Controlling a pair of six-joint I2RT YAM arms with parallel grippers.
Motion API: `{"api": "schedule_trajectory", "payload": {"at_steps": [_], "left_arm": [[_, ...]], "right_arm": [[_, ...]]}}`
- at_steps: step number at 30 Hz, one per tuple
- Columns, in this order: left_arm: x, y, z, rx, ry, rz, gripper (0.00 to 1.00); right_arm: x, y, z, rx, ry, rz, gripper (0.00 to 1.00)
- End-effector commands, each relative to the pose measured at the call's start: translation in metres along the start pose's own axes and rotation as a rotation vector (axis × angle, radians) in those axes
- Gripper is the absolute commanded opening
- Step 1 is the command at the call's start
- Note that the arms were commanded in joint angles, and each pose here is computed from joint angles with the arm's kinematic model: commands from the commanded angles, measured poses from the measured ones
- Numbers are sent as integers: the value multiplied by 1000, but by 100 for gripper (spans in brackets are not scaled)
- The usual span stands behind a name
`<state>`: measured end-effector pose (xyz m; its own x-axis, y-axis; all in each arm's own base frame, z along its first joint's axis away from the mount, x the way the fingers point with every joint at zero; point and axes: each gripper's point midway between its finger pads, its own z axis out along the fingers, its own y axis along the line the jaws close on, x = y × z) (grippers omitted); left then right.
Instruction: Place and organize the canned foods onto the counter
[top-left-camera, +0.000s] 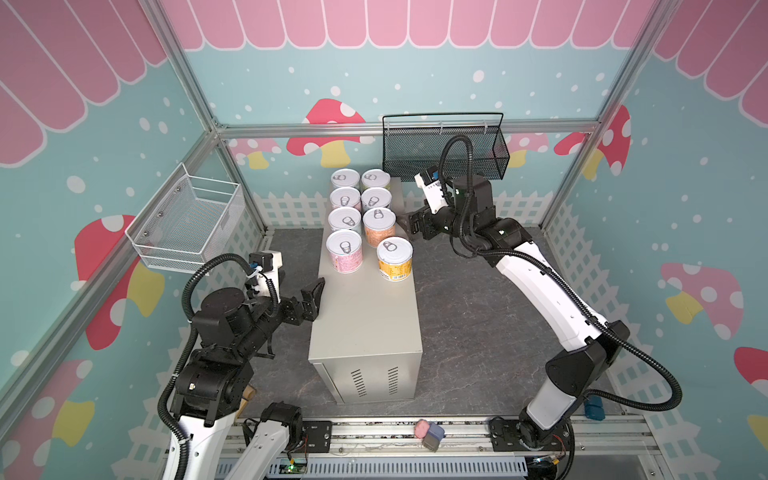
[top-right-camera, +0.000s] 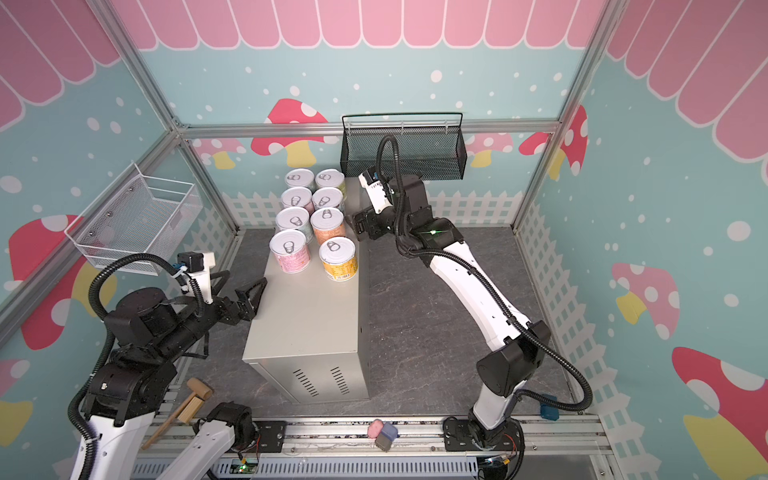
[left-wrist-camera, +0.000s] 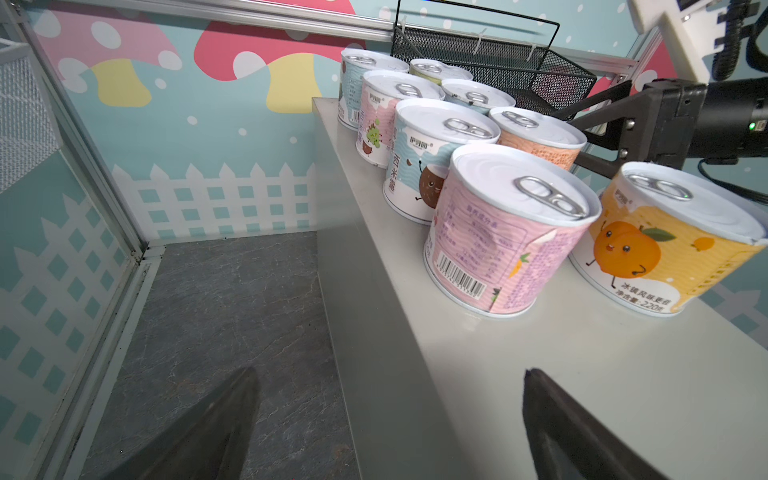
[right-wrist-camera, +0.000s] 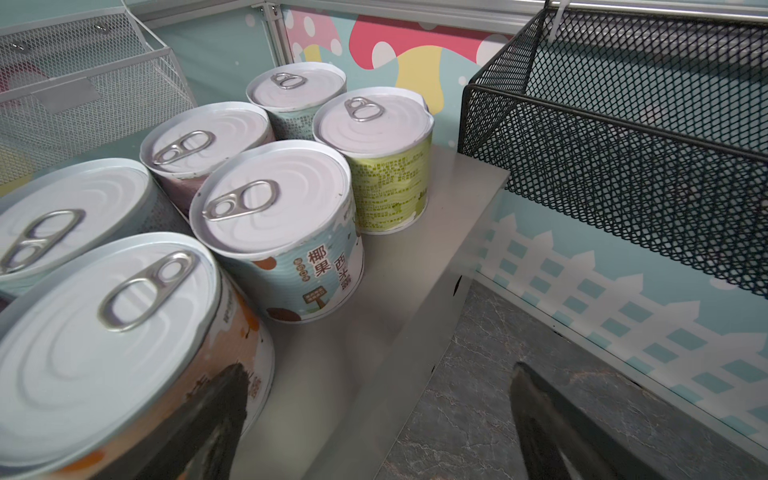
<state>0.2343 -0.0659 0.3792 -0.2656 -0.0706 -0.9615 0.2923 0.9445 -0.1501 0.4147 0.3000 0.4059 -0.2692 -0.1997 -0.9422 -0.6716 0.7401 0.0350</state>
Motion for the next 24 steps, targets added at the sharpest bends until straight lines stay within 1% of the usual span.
{"api": "schedule_trajectory", "payload": {"at_steps": [1, 17, 20, 24], "left_arm": [[0, 0, 1, 1, -7, 26, 99], [0, -1, 0, 2, -11, 27, 99], [0, -1, 0, 1, -9, 26, 99], [0, -1, 0, 2, -9, 26, 99]], "right_arm": [[-20, 9, -15, -28, -60, -30, 99], [-17, 14, -13, -59, -65, -66, 99], [-15, 10, -15, -33, -59, -66, 99], [-9, -4, -20, 48, -34, -53, 99]]}}
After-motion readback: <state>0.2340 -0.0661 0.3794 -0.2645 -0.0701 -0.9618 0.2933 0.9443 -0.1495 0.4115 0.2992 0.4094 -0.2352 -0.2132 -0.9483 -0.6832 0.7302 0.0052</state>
